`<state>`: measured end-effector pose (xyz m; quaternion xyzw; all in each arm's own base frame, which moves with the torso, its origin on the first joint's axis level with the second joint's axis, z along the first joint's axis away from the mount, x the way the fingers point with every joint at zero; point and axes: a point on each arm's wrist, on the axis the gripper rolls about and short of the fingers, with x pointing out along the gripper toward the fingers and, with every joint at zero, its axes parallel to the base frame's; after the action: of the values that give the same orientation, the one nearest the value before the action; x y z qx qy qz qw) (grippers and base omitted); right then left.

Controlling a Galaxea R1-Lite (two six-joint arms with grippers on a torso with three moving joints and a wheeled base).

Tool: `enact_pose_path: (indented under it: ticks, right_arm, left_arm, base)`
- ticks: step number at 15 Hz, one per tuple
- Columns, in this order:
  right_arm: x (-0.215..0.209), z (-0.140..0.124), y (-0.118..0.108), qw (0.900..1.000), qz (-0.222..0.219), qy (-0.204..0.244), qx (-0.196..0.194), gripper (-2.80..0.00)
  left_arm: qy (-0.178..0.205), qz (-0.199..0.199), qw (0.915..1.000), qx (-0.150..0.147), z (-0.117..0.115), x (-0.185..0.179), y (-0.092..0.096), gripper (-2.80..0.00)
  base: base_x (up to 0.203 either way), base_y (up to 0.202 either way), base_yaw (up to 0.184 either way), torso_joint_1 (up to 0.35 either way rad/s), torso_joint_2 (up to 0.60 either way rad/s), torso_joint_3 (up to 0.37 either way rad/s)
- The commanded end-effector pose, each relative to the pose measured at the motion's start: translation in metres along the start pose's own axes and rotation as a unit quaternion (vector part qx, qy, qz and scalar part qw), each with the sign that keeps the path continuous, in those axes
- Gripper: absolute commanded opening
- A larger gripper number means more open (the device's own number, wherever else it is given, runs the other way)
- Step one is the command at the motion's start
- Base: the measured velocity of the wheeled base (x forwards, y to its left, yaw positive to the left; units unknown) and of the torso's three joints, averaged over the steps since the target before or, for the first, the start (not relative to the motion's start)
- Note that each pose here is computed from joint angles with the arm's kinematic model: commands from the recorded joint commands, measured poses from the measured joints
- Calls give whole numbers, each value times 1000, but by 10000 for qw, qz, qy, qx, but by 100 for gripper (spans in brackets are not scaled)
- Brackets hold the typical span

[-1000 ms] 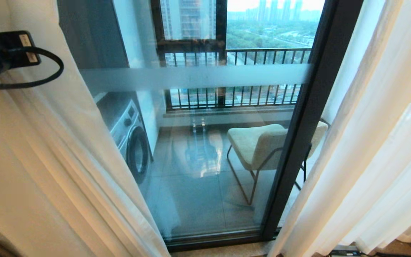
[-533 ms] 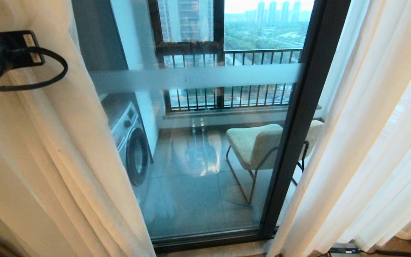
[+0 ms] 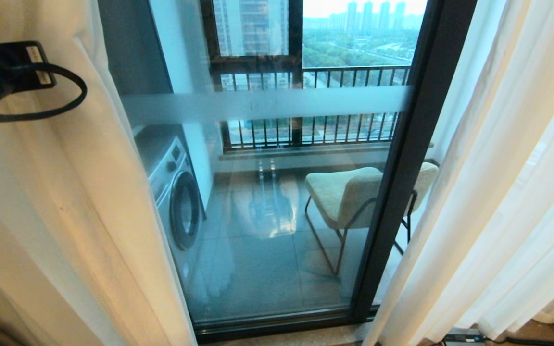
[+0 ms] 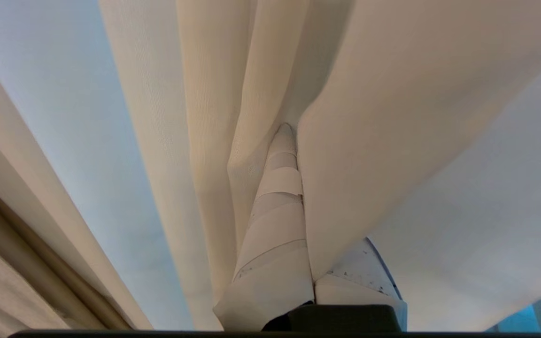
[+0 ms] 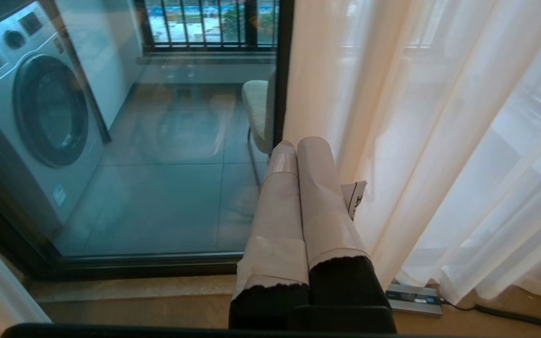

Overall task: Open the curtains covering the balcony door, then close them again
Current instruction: Pull the inner curtains open on both sides

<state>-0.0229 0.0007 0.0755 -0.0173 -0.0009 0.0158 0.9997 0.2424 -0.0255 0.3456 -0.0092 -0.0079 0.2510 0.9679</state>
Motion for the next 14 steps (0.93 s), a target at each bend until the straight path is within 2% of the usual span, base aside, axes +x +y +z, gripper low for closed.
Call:
enact_pose_path:
  ticks: [1,6,14]
  right_arm:
    - [0,0,0,10000,10,6,-3,-280]
    - [0,0,0,10000,10,6,-3,-280]
    - [0,0,0,10000,10,6,1,-280]
  left_arm:
    - [-19,9,10000,-25,1,-1,1,-280]
    - [-31,16,9999,-157,2,-2,2,-280]
    - [-13,24,9999,-150,1,-2,2,-280]
  base:
    - [0,0,0,0,0,0]
    - [2,13,1,-2,-1,1]
    - [1,181,-2,0,3,0]
